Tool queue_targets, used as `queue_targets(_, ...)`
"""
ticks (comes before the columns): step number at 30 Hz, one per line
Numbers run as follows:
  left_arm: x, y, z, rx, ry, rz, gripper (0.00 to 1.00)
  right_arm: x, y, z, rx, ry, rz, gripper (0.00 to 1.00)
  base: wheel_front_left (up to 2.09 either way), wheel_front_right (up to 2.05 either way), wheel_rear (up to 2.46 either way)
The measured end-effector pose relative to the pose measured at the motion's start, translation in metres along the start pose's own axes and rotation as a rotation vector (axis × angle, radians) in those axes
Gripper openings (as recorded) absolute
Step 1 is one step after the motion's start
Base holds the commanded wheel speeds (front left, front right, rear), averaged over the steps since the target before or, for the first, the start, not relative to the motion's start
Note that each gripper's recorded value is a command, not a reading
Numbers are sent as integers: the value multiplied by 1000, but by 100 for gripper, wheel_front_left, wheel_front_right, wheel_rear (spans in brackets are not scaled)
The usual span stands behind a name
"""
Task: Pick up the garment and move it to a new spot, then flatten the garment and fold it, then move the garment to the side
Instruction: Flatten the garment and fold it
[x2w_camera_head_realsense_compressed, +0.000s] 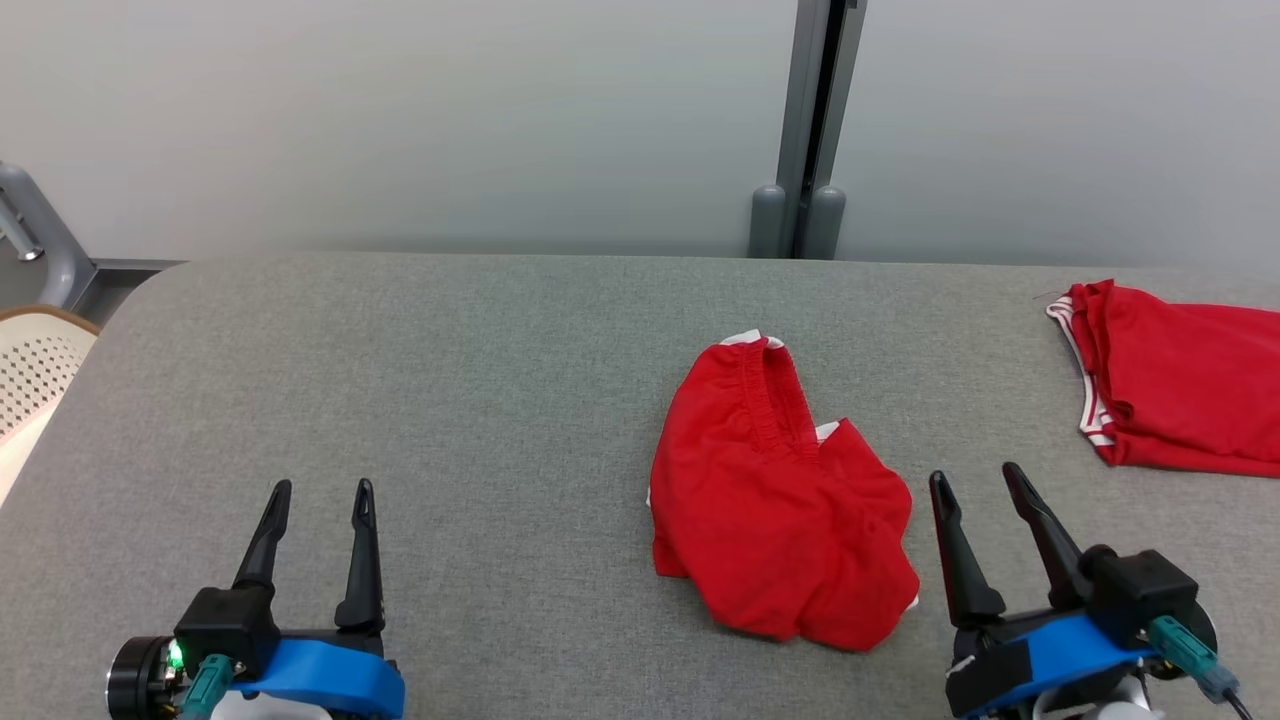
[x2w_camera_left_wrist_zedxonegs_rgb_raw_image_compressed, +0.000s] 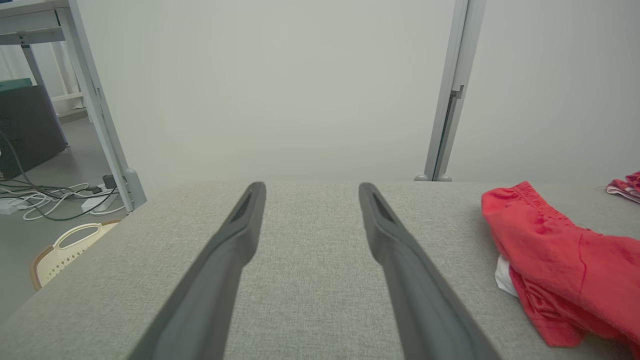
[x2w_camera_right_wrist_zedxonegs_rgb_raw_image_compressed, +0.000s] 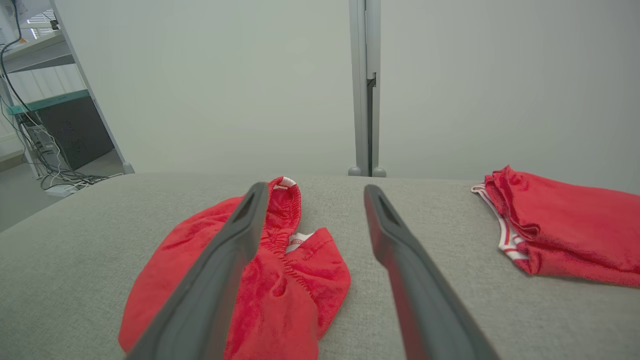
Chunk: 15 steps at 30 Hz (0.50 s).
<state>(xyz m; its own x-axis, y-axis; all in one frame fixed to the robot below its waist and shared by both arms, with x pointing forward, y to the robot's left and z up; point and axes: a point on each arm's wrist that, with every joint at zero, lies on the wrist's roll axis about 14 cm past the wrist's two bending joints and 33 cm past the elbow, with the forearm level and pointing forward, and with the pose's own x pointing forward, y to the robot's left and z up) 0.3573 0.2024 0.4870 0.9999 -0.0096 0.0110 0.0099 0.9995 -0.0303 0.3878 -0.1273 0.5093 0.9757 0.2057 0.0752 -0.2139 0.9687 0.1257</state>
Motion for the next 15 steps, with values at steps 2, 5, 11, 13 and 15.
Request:
queue_targets(2,1,0,0,0,0,2,100,6,7,-1,-5,8,23,100,0,0,0)
queue_targets(5,4,1,1,-1,-2,3,100,13,14,-10,-5,44,47,100,0,0,0)
queue_targets(11,7,4,-2,-3,7,10,100,16,13,-51,5,169,48,100,0,0,0)
queue_targets(13,9,5,-3,-4,9,14,100,16,11,-67,10,214,42,100,0,0,0)
queue_targets(15,9,6,-4,-7,13,20,100,17,10,-81,19,254,37,100,0,0,0)
